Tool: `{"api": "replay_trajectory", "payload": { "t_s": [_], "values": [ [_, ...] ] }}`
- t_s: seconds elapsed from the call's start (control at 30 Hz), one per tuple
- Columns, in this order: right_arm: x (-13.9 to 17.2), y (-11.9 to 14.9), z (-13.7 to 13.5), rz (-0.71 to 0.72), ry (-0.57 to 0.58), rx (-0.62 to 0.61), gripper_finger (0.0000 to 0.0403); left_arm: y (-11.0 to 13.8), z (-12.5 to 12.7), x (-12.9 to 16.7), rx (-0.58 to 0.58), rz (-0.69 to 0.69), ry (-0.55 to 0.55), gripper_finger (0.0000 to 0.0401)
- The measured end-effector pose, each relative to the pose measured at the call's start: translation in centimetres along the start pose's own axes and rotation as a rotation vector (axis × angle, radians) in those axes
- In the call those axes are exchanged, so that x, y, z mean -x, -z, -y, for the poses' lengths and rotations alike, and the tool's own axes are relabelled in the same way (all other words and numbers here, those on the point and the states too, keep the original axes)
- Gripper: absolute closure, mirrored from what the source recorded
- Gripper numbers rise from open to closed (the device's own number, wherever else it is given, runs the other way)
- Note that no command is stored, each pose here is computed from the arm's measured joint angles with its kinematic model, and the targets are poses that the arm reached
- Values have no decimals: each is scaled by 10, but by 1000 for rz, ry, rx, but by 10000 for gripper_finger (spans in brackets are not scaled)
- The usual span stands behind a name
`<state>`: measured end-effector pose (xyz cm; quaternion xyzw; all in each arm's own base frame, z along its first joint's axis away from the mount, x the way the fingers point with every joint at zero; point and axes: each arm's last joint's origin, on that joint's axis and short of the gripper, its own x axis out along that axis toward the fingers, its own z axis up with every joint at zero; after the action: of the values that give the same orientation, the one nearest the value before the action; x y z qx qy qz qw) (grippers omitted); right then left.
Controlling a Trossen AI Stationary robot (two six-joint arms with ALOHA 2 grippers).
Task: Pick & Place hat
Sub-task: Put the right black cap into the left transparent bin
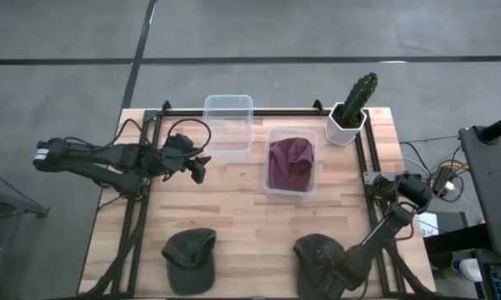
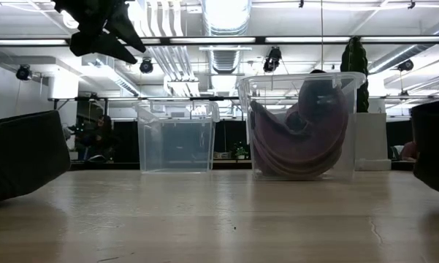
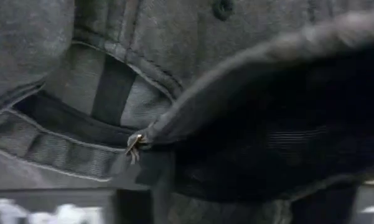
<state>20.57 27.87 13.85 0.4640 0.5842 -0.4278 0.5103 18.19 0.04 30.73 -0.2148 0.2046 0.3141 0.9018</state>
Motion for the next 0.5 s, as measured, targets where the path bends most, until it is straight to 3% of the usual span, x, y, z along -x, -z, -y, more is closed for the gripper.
{"api": "replay_trajectory", "payload": {
  "t_s": [0.27,0.5],
  "values": [
    [7,-3,6,12,29,3,379,0,0,0,1,1,0,202],
    [27,-4,11,-14,-1,12,391,0,0,0,-1,1,-1,202]
  ]
}}
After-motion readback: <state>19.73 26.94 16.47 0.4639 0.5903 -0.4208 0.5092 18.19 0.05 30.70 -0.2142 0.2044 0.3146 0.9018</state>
